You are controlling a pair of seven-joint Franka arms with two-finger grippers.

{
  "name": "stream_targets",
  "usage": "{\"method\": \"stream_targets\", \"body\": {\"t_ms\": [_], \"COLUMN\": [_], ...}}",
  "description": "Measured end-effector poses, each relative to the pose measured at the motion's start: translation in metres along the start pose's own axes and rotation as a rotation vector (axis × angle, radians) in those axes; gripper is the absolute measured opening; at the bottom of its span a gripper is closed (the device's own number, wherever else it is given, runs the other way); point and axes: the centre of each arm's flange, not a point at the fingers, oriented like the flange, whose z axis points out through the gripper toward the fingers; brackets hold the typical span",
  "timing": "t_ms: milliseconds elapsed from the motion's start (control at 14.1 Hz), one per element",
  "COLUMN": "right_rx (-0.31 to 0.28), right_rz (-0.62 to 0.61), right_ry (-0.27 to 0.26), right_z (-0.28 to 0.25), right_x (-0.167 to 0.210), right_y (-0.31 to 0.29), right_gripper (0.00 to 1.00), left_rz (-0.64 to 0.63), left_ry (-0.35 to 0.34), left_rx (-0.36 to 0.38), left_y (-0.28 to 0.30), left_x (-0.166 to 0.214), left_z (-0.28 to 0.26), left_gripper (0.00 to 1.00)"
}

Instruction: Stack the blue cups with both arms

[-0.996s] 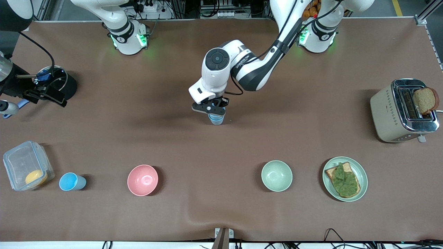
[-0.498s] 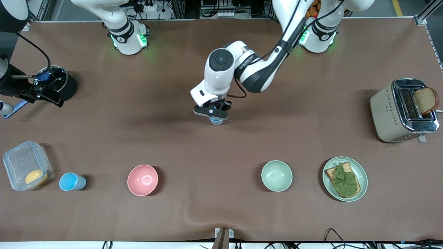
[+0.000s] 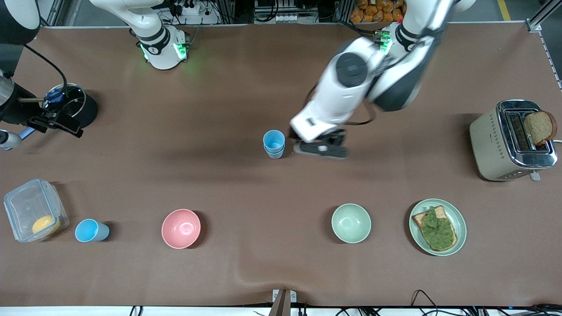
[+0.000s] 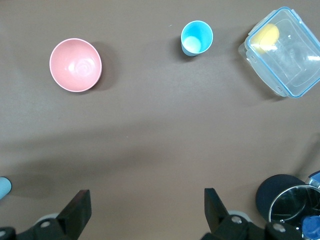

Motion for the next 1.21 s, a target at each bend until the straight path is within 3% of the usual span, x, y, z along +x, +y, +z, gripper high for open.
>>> {"method": "stream_targets", "body": {"t_ms": [142, 427, 783, 1209], "right_rx": [0.001, 0.006, 0.003, 0.005], "right_rz": [-0.001, 0.01, 0.021, 0.015], "right_ry": [0.004, 0.036, 0.017, 0.031], "right_z": [-0.003, -0.02, -0.025, -0.037], "right_x": [-0.001, -0.002, -0.004, -0.004], "right_y": [-0.001, 0.006, 0.013, 0.017], "right_gripper": [1.0, 1.0, 1.0, 1.0], "left_rz": [-0.03, -0.012, -0.088, -0.184], "left_ry": [-0.014, 0.041, 0.003, 0.023], "left_rx": [0.029, 0.051, 0.091, 0.109], "left_y": [-0.065, -0.169, -0.225, -0.285], "left_x": [-0.005, -0.022, -0.057, -0.054], "left_z": [-0.047, -0.118, -0.175, -0.195], "left_gripper": [1.0, 1.0, 1.0, 1.0]}}
